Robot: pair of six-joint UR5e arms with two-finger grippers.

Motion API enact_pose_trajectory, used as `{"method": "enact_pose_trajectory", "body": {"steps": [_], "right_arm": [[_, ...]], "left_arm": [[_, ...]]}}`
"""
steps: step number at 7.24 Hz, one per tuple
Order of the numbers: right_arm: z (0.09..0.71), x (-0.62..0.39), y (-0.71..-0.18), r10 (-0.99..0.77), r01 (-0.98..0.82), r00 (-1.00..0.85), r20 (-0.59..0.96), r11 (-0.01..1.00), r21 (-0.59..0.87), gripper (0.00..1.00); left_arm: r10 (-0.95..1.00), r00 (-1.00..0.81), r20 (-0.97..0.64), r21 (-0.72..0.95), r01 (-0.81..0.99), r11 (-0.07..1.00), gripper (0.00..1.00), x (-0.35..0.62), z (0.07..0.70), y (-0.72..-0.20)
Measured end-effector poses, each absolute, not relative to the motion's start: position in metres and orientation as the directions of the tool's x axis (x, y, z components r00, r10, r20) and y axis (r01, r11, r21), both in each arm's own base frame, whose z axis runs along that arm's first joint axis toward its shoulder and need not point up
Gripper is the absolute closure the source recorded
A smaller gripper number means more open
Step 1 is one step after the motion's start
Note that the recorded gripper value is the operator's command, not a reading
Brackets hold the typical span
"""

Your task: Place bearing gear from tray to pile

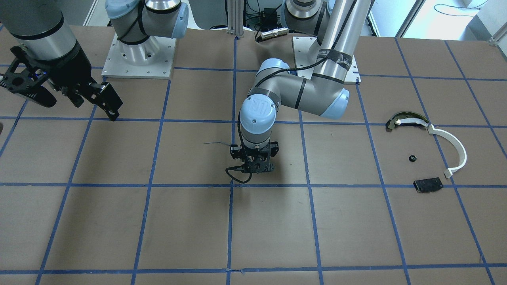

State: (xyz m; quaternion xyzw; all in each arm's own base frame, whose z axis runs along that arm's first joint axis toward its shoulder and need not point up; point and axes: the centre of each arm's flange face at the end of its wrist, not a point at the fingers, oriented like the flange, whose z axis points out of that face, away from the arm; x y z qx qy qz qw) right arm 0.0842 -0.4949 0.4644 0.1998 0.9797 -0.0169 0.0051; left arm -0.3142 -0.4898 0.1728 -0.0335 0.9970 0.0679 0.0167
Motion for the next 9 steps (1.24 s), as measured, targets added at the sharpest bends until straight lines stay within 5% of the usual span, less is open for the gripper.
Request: {"method": "enact_pose_trajectory", "body": {"steps": [1,2,3,4,5,9], "right_arm": [[0.463,0.085,-0.495,0.390,0.390,-0.921,-0.018,0.920,-0.028,0.00],[0.461,0.085,-0.496,0.388,0.388,-0.922,-0.017,0.921,-0.026,0.00],[0.461,0.085,-0.495,0.387,0.388,-0.922,-0.015,0.921,-0.027,0.00],[0.462,0.085,-0.494,0.387,0.388,-0.922,-0.015,0.921,-0.028,0.00],[0.463,0.086,-0.493,0.386,0.387,-0.922,-0.018,0.922,-0.029,0.00],[0.468,0.109,-0.485,0.344,0.345,-0.938,-0.032,0.937,-0.043,0.00]], "left_arm": [[-0.064,-0.997,-0.039,0.136,-0.069,0.988,0.29,-0.314,0.171,-0.490],[-0.064,-0.997,-0.039,0.137,-0.069,0.988,0.45,-0.314,0.171,-0.490],[-0.062,-0.997,-0.040,0.137,-0.067,0.988,0.72,-0.314,0.170,-0.490],[-0.058,-0.998,-0.041,0.138,-0.063,0.988,0.77,-0.314,0.169,-0.490],[-0.053,-0.998,-0.041,0.139,-0.058,0.989,0.95,-0.314,0.169,-0.490],[-0.005,-0.999,-0.034,0.114,-0.009,0.993,1.00,-0.312,0.183,-0.497]]}}
